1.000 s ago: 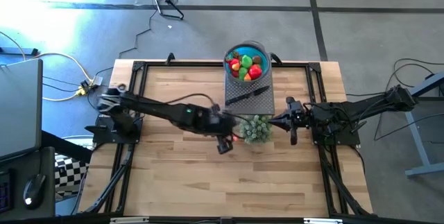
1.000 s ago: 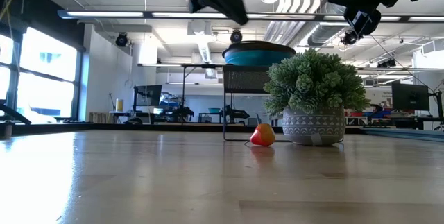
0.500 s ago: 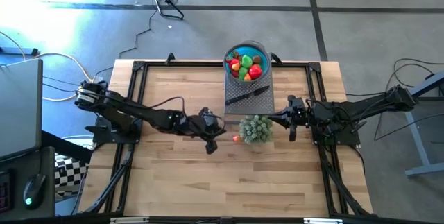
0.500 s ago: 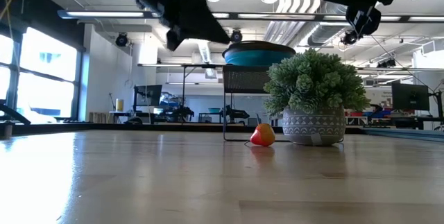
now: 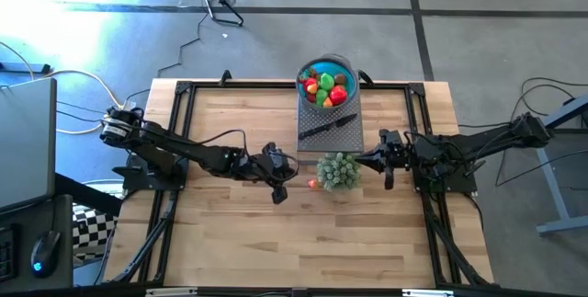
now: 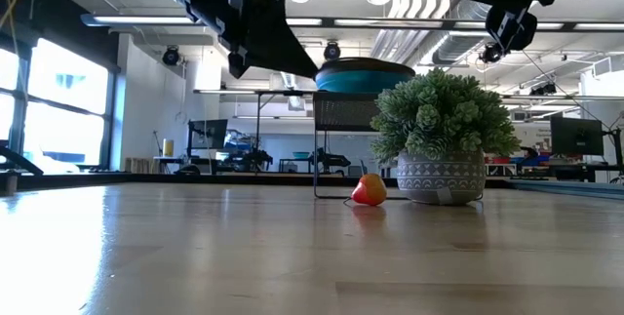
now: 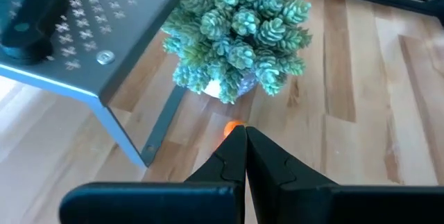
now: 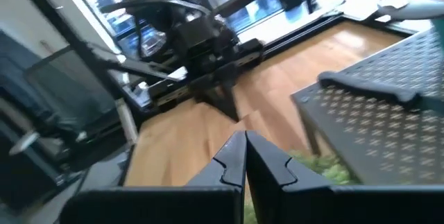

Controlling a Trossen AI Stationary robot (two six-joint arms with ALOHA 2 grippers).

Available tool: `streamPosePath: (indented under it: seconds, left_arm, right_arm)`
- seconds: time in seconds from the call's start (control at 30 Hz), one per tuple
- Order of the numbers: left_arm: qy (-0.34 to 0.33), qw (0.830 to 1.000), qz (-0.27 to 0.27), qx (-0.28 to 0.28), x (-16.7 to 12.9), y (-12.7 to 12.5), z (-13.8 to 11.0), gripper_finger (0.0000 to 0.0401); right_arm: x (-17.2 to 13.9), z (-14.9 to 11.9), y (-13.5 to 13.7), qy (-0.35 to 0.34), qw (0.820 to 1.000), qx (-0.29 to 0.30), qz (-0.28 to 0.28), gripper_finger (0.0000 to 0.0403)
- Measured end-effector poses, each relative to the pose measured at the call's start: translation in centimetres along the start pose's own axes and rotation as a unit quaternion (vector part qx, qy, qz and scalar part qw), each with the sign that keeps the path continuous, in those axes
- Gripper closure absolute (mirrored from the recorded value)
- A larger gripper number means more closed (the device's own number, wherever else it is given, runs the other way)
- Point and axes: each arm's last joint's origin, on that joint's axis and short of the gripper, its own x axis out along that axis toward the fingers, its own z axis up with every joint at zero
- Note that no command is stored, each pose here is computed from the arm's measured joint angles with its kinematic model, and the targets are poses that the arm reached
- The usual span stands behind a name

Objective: Pick & Place Fruit
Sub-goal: Put the orange pear into the blue strainer bowl

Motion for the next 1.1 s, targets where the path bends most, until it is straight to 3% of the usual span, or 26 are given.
streamPosePath:
  seconds: [0.13, 0.23, 0.63, 0.77, 0.9, 1.1]
  left_arm:
    - [-0.003, 1.000, 0.004, 0.005, 0.00, 0.02, 0.04, 0.0393]
    - [-0.002, 1.000, 0.004, 0.004, 0.00, 0.02, 0.02, 0.0363]
    - [-0.004, 1.000, 0.008, 0.001, 0.00, 0.04, 0.05, 0.0134]
    - [-0.003, 1.000, 0.001, -0.001, 0.00, -0.02, 0.05, 0.0076]
    - [-0.004, 1.000, -0.010, -0.015, -0.01, -0.10, 0.12, 0.0047]
    - [0.013, 1.000, -0.014, -0.011, 0.00, -0.06, -0.17, 0.0043]
  right_arm:
    - [0.00, -0.05, 0.09, 0.009, 1.000, 0.001, 0.014, 0.0400]
    - [0.00, -0.06, 0.09, 0.009, 1.000, 0.000, 0.015, 0.0400]
    - [0.00, -0.06, 0.09, 0.009, 1.000, -0.005, 0.015, 0.0400]
    - [0.00, -0.06, 0.09, 0.010, 1.000, -0.005, 0.015, 0.0400]
    - [0.00, -0.06, 0.09, 0.010, 1.000, -0.005, 0.015, 0.0400]
    - [0.00, -0.06, 0.09, 0.010, 1.000, -0.005, 0.015, 0.0401]
